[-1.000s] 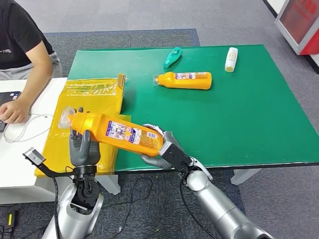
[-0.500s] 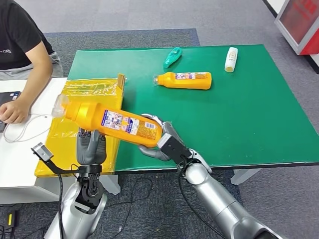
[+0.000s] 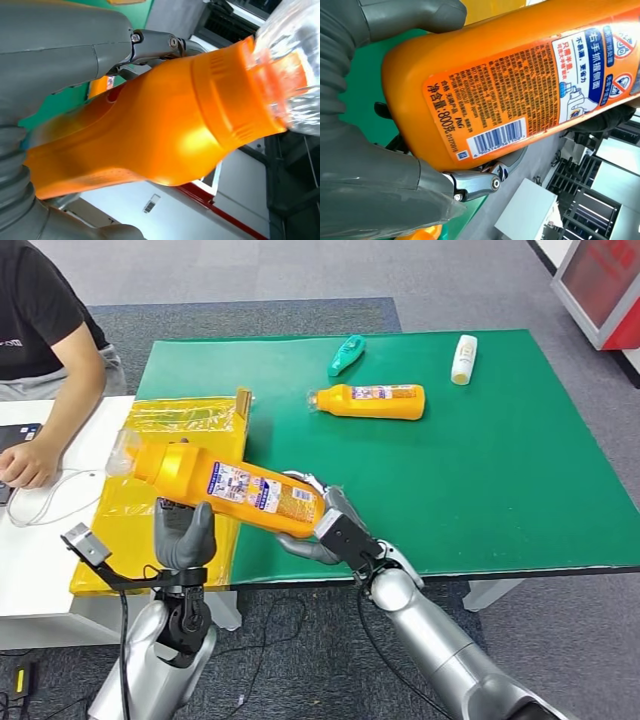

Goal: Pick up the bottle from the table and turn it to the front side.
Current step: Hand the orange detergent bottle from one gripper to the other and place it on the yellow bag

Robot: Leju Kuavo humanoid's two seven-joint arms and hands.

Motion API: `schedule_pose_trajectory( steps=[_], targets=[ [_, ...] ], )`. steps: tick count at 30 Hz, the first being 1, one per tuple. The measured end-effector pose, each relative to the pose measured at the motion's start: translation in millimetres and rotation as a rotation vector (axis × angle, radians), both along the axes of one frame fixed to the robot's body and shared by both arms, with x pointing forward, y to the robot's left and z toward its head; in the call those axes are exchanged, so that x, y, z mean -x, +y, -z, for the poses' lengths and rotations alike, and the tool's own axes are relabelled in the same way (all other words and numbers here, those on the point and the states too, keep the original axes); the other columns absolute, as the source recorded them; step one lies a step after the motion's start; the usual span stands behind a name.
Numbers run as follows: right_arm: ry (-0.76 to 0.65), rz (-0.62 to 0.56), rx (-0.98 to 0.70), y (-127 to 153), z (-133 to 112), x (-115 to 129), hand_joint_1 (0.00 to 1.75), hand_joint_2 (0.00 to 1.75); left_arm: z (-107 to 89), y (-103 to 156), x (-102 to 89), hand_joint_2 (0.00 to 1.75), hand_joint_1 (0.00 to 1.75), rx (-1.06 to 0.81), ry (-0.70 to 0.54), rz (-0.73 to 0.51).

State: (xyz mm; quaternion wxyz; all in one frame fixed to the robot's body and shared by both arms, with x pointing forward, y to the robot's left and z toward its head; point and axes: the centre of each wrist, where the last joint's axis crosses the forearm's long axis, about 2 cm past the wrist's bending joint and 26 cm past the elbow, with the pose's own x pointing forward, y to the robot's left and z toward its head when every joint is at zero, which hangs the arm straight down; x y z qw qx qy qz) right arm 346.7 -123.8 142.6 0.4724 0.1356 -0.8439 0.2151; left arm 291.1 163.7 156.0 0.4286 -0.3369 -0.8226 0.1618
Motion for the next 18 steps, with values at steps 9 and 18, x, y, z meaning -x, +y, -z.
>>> schedule_pose_trajectory(
  steps=[9, 18],
  targets=[
    [0.017, 0.013, 0.02, -1.4, 7.5, 0.8, 1.75, 1.75, -4.5, 3.1, -0.1, 1.75, 1.61, -0.008, -0.012, -0.019],
    [0.034, 0.011, 0.023, -1.7, 12.9, 4.0, 1.75, 1.75, -9.1, 7.0, -5.9, 1.75, 1.75, -0.004, -0.012, -0.049]
  ],
)
